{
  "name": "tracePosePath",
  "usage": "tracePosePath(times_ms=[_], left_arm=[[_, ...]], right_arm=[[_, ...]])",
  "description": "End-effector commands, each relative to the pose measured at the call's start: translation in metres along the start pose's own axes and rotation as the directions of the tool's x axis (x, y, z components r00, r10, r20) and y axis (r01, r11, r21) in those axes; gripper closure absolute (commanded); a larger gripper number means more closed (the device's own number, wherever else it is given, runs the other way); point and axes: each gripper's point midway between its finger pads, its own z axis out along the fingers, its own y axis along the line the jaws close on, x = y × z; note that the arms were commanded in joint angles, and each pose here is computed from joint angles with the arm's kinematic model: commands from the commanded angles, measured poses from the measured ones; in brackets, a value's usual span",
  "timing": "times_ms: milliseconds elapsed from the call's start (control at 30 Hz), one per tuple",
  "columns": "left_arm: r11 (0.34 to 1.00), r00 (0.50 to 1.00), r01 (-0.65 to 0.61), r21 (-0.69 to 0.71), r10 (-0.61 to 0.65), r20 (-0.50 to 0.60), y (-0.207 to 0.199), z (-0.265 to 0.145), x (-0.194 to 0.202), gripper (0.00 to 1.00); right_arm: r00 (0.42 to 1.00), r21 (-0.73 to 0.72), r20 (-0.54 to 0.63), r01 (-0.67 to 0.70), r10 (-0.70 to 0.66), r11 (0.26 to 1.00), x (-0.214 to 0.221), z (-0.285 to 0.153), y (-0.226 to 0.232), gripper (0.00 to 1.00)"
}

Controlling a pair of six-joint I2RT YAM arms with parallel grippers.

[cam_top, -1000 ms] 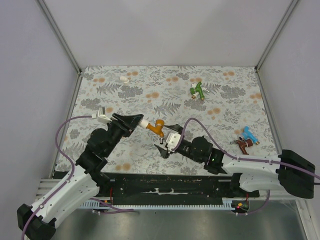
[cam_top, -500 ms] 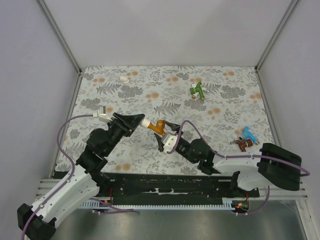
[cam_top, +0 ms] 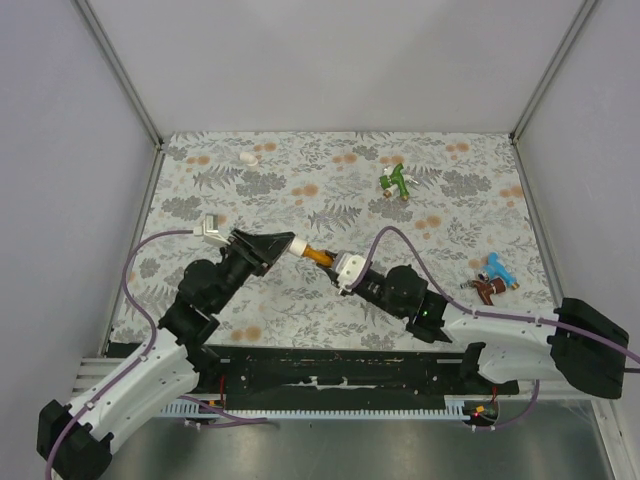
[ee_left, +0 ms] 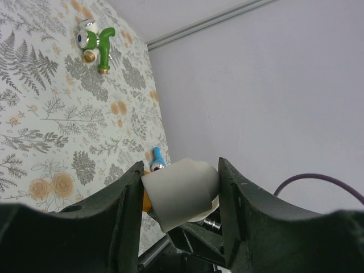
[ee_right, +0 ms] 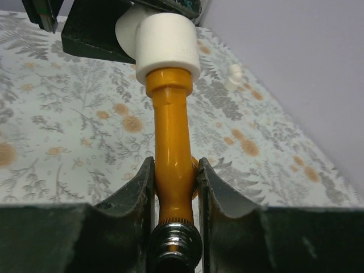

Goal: Install the water faucets

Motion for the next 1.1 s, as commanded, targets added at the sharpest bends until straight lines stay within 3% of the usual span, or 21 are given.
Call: tracePosePath(times_ms=[0,133,233,333,567,667,1067], left_arm=[[0.946,0.986,-0.166,0.278,0.153,0.066,-0.061,-0.009,-0.011,0.98],[0.873,0.955,-0.296,0.387,0.279,0.102,-0.077,-0.019,-0.006,0.98],[0.832,0.933,-0.353,0.428,0.347,0.096,-0.084,-0.022,0.0,0.98],[0.849,0.938,-0.341,0.404,0.338,0.082,-0.081,-0.019,-0.001,0.98],[0.896,0.944,-0.329,0.3,0.316,0.091,-0.064,-0.018,-0.009,0.49],[0.896,0.94,-0.34,0.285,0.328,0.088,-0.064,-0.019,-0.01,0.38],[0.888,0.925,-0.353,0.294,0.379,-0.034,-0.055,-0.009,0.011,0.35]], right_arm=[[0.929,-0.213,0.002,-0.362,0.371,0.907,-0.045,-0.001,0.019,1.0],[0.782,-0.271,-0.105,-0.617,0.614,0.739,-0.05,-0.008,0.012,1.0],[0.715,-0.289,-0.173,-0.694,0.677,0.659,-0.052,-0.01,0.01,1.0],[0.731,-0.292,-0.184,-0.679,0.657,0.673,-0.053,-0.013,0.01,1.0],[0.79,-0.168,-0.158,-0.613,0.593,0.772,-0.039,-0.02,-0.013,1.0],[0.818,-0.159,-0.158,-0.574,0.554,0.803,-0.037,-0.024,-0.017,1.0],[0.837,-0.196,-0.107,-0.547,0.537,0.814,-0.053,-0.024,-0.02,1.0]])
